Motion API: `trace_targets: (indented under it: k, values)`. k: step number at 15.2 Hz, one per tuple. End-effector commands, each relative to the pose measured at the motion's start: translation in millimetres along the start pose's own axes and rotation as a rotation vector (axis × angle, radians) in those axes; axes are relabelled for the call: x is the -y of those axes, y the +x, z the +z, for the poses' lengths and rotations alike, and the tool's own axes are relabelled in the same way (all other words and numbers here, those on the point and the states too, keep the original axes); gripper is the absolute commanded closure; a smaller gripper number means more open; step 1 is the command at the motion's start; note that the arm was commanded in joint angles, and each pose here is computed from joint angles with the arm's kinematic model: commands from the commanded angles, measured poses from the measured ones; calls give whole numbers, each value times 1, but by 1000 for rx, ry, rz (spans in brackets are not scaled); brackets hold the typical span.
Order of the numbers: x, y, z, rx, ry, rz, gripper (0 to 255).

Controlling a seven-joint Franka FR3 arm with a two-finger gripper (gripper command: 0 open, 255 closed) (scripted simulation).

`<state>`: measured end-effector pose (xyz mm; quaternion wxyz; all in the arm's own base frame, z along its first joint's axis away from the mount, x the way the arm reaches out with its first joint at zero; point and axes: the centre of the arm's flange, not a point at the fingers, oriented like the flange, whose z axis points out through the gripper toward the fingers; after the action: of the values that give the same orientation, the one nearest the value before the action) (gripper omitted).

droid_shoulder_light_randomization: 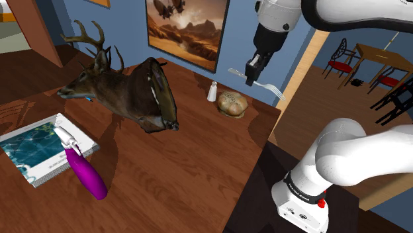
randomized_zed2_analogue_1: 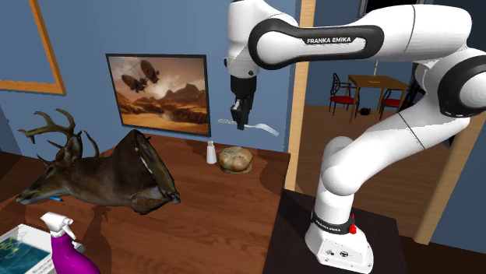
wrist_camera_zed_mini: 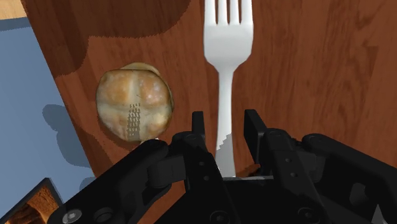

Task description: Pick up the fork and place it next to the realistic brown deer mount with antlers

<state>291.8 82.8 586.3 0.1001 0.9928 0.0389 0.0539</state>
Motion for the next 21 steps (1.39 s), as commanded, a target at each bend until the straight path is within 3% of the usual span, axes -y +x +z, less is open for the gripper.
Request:
trace_targets:
  k: [1,19,21]
  values:
    - [-3,0,-12,0,0,0,255]
    - [-21,9,-101,0,0,0,255]
    - [-33,32,-96,0,0,0,255]
